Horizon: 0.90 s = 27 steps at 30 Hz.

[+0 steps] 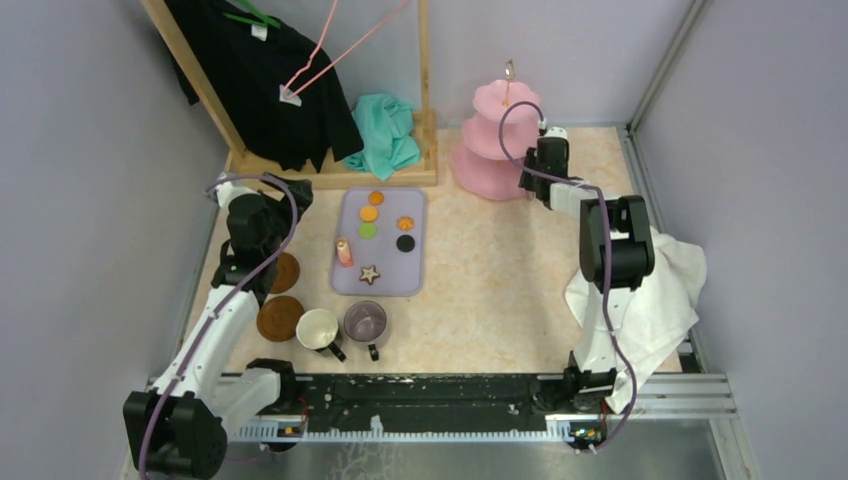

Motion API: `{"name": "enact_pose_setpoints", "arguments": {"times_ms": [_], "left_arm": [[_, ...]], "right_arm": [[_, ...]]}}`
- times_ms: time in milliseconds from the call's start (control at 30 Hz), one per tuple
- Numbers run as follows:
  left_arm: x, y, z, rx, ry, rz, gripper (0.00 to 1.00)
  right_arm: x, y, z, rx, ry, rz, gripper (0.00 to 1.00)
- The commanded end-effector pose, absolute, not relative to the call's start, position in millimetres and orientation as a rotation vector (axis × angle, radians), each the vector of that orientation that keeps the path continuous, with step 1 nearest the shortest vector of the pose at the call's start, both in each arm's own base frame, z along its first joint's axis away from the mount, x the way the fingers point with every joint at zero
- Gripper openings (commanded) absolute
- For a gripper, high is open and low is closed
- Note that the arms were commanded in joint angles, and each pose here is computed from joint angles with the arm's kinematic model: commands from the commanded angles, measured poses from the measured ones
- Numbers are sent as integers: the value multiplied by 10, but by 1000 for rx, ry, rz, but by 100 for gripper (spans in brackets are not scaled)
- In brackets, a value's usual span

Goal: Serve the afternoon tea
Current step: Place the desert on the desert table.

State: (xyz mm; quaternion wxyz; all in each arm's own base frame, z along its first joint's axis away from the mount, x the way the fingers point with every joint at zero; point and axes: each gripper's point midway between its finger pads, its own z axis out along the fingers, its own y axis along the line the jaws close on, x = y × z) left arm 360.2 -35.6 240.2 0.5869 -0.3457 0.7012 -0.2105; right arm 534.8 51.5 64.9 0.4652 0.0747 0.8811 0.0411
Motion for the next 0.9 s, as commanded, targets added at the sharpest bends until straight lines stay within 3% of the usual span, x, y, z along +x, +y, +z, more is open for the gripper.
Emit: {"name": "enact_pose_setpoints", "arguments": {"times_ms": [0, 300, 533, 867], "left_arm": [[3640, -352, 2418, -814, 1606, -509, 93], [3640, -350, 2392, -815, 1609, -506, 91], [3639, -370, 2387, -809, 1615, -513, 91], [3637, -400, 2404, -806, 1614, -528, 91]], "right_arm": [[5702, 552, 1020, 154, 2027, 145, 11], [5761, 610, 943, 154, 2018, 188, 18], [5752, 636, 924, 152, 2023, 206, 45], [5710, 607, 959, 158, 2043, 186, 49]]}}
